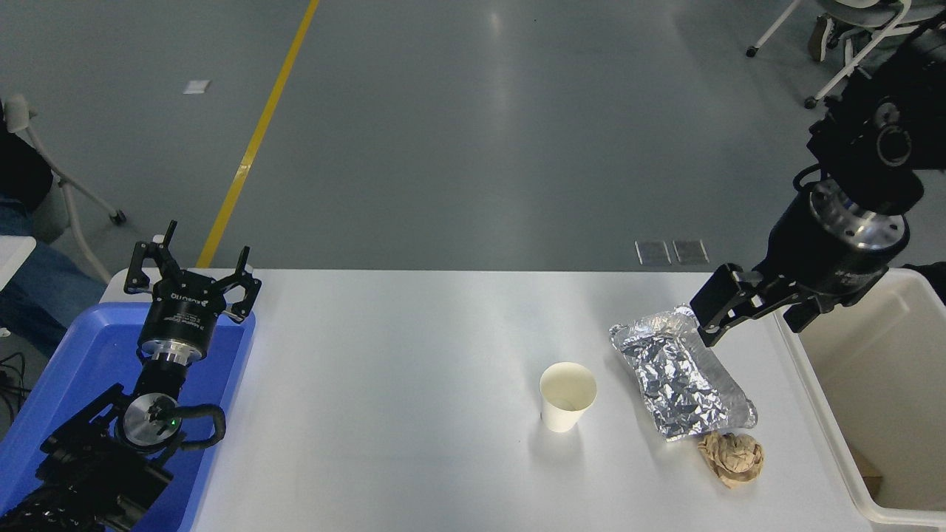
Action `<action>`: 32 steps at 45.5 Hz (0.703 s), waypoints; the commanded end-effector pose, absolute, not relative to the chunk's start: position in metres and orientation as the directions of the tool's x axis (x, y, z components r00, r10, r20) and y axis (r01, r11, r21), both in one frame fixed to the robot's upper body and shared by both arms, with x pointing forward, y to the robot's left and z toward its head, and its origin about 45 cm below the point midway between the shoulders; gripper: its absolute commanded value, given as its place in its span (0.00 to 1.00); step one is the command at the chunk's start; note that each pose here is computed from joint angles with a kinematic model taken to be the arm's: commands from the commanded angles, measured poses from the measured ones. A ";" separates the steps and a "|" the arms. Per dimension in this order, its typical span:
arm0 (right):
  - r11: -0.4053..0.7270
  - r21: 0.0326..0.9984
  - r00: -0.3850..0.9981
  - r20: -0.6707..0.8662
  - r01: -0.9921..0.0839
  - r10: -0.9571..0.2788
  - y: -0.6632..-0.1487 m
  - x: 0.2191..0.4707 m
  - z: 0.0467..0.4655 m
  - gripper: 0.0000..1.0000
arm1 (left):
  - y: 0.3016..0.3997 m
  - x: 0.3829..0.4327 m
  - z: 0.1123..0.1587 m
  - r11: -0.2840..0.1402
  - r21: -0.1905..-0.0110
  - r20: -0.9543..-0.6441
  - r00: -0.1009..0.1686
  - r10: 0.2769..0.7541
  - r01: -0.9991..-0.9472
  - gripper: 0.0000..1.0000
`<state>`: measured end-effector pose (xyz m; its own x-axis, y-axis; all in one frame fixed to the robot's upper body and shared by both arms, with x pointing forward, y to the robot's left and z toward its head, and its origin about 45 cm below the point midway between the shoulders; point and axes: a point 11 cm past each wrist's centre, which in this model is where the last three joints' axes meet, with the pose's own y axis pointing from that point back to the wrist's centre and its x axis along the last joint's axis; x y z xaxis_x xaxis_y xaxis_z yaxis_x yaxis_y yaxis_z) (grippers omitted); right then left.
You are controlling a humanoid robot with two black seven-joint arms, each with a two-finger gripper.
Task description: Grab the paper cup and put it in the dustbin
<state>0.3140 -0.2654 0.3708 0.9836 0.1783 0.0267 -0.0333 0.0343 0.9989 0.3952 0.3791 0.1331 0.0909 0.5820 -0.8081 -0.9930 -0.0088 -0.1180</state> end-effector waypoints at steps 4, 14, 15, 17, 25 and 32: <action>0.042 0.999 0.986 0.017 -0.024 0.167 -0.261 0.308 0.375 1.00 | 0.3788 0.3958 0.1338 -0.008 -0.120 -0.808 0.093 0.582 -0.993 1.00; -0.105 0.994 0.988 0.052 -0.037 0.143 -0.211 0.346 0.347 1.00 | 0.3780 0.3961 0.1337 -0.007 -0.119 -0.808 0.093 0.582 -0.993 1.00; -0.121 0.992 0.988 0.051 -0.033 0.146 -0.204 0.349 0.342 1.00 | 0.3782 0.3956 0.1331 -0.007 -0.118 -0.808 0.092 0.582 -0.993 1.00; -0.141 0.989 0.987 0.058 -0.037 0.149 -0.192 0.356 0.332 1.00 | 0.3781 0.3961 0.1336 -0.008 -0.118 -0.808 0.092 0.582 -0.993 1.00; -0.180 0.980 0.981 0.110 -0.080 0.159 -0.171 0.375 0.278 1.00 | 0.3776 0.3963 0.1340 -0.006 -0.120 -0.808 0.094 0.581 -0.993 1.00; -0.214 0.975 0.985 0.089 -0.056 0.146 -0.169 0.375 0.237 1.00 | 0.3781 0.3961 0.1336 -0.008 -0.118 -0.808 0.092 0.582 -0.993 1.00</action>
